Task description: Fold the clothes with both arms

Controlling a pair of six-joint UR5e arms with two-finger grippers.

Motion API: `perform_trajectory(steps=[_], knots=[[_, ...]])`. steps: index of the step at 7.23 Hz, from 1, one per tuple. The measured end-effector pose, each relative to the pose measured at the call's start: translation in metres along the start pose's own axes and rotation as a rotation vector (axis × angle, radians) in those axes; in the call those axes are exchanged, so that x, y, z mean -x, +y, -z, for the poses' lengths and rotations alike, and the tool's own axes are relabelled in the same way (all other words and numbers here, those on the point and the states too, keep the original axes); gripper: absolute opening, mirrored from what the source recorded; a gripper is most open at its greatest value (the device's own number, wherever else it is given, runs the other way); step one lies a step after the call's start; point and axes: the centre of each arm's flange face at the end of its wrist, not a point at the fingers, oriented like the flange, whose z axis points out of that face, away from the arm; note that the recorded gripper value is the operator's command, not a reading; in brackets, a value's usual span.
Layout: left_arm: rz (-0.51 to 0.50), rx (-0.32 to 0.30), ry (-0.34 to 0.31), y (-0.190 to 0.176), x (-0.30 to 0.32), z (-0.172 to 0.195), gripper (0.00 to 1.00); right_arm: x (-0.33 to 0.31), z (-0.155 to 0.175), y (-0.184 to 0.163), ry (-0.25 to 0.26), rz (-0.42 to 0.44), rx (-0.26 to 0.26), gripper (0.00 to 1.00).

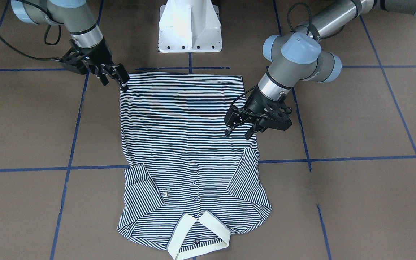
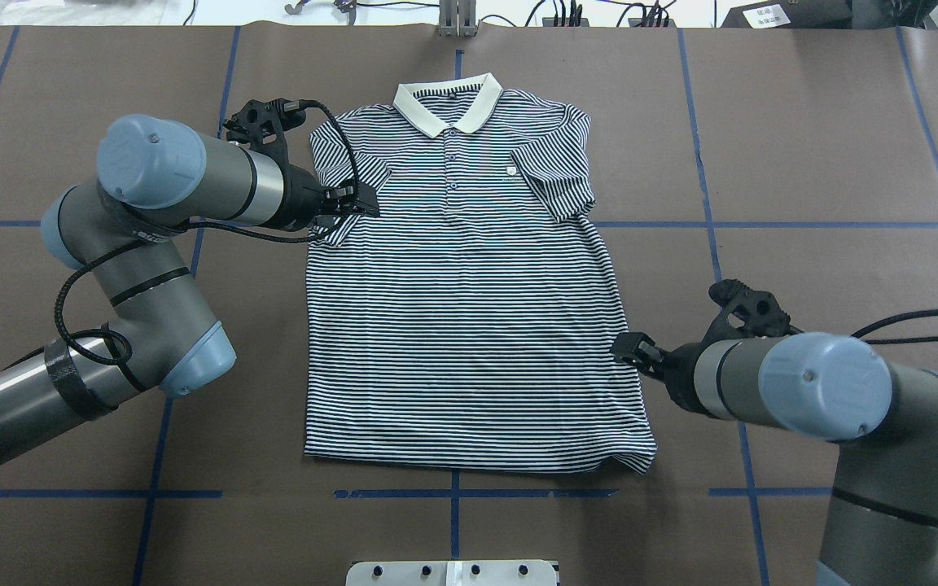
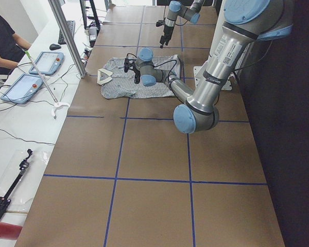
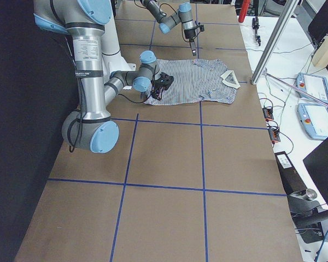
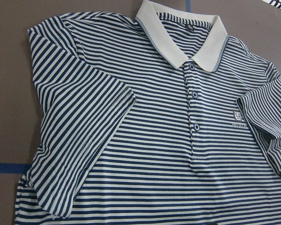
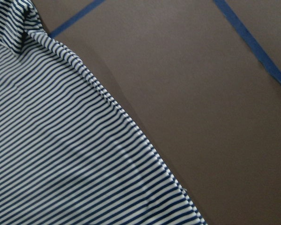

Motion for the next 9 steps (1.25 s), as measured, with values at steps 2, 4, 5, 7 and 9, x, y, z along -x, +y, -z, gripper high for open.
perform_trajectory(steps=[2, 4, 5, 7, 9], knots=[[0.001, 0.001, -0.003, 0.0, 0.001, -0.001, 0.77, -0.015, -0.014, 0.048, 0.014, -0.057, -0.036, 0.87], [0.002, 0.001, -0.007, 0.0, 0.003, -0.003, 0.77, -0.025, -0.021, 0.063, 0.02, -0.069, -0.057, 0.87], [0.003, 0.001, -0.008, 0.0, 0.003, -0.003, 0.77, -0.028, -0.025, 0.064, 0.028, -0.069, -0.062, 0.87], [0.004, 0.003, -0.011, 0.0, 0.004, -0.005, 0.77, -0.037, -0.029, 0.063, 0.045, -0.065, -0.069, 0.84], [0.004, 0.006, -0.012, 0.002, 0.004, -0.006, 0.77, -0.044, -0.032, 0.064, 0.059, -0.058, -0.069, 0.56]])
